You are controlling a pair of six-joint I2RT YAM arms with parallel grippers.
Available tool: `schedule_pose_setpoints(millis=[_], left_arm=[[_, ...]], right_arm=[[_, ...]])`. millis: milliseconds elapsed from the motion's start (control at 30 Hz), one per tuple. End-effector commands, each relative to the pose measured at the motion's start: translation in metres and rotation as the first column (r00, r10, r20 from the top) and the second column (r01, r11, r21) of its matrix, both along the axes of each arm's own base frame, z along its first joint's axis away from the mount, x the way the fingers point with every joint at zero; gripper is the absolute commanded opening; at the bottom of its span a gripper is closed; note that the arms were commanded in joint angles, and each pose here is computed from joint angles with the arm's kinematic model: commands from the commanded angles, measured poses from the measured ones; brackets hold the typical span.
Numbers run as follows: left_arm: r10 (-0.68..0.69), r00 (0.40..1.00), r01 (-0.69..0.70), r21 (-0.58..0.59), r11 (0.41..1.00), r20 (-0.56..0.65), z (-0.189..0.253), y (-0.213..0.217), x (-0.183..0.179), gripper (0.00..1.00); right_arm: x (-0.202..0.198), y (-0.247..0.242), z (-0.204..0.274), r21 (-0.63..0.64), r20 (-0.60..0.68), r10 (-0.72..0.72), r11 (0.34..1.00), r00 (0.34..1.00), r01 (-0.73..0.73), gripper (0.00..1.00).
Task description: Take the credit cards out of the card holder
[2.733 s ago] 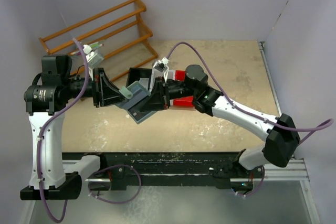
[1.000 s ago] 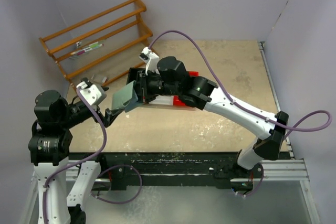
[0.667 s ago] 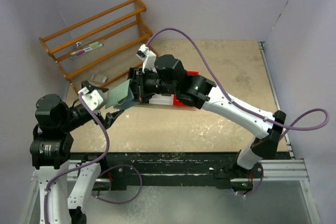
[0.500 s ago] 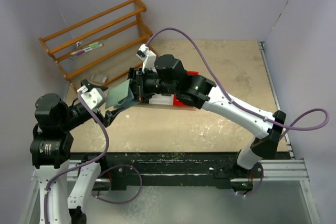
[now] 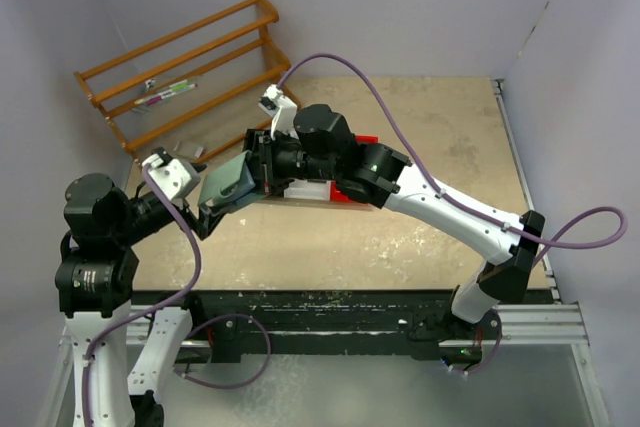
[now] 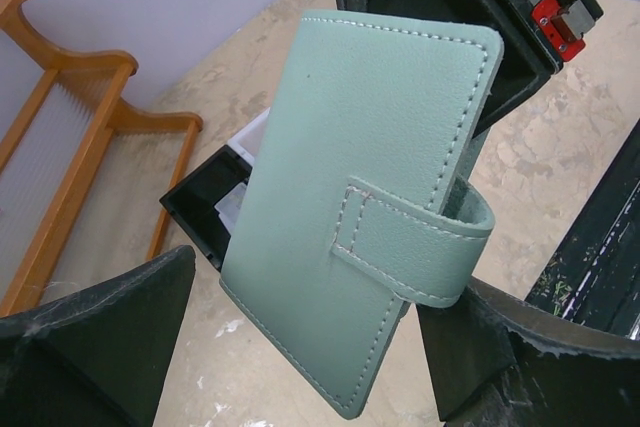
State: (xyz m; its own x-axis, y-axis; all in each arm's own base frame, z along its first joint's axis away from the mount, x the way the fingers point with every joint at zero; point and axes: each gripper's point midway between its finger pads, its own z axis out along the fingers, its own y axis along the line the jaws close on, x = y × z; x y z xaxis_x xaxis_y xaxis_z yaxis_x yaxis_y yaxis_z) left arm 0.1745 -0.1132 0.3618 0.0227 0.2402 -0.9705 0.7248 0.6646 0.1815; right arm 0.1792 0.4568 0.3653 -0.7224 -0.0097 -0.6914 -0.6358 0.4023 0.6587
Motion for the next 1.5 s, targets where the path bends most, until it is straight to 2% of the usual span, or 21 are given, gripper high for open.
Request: schedule_pose_setpoints(millis=[0, 200, 433, 1000, 1167, 1300, 1467], left_arm=[[0.017, 0.998, -0.016, -0.013, 1.0, 0.059, 0.024, 0.001, 0.002, 0.91], [0.005, 0.999, -0.004, -0.019, 1.0, 0.035, 0.026, -0.001, -0.002, 0.89], [-0.137, 0.984, 0.136, -0.021, 0.99, -0.117, 0.011, -0.016, -0.018, 0.9], [-0.229, 0.953, 0.221, -0.064, 0.973, -0.197, 0.009, -0.026, -0.029, 0.89], [-0.182, 0.968, 0.175, -0.054, 0.983, -0.174, 0.012, -0.021, -0.02, 0.86], [-0.184, 0.968, 0.175, -0.068, 0.982, -0.169, 0.016, -0.022, -0.021, 0.86], [-0.116, 0.985, 0.108, -0.068, 0.992, -0.13, 0.019, -0.016, -0.009, 0.87]], right_arm=[[-0.013, -0.005, 0.033, 0.078, 0.058, 0.042, 0.996, 0.997, -0.046, 0.0], [-0.021, -0.008, 0.034, 0.106, 0.086, 0.079, 0.99, 0.993, -0.088, 0.0], [-0.024, -0.01, 0.027, 0.097, 0.092, 0.095, 0.99, 0.991, -0.104, 0.0], [-0.032, -0.014, 0.03, 0.117, 0.131, 0.135, 0.982, 0.982, -0.15, 0.0], [-0.034, -0.016, 0.029, 0.115, 0.131, 0.141, 0.981, 0.981, -0.157, 0.0], [-0.035, -0.017, 0.027, 0.113, 0.131, 0.144, 0.981, 0.981, -0.159, 0.0], [-0.036, -0.017, 0.031, 0.125, 0.135, 0.145, 0.979, 0.98, -0.162, 0.0]])
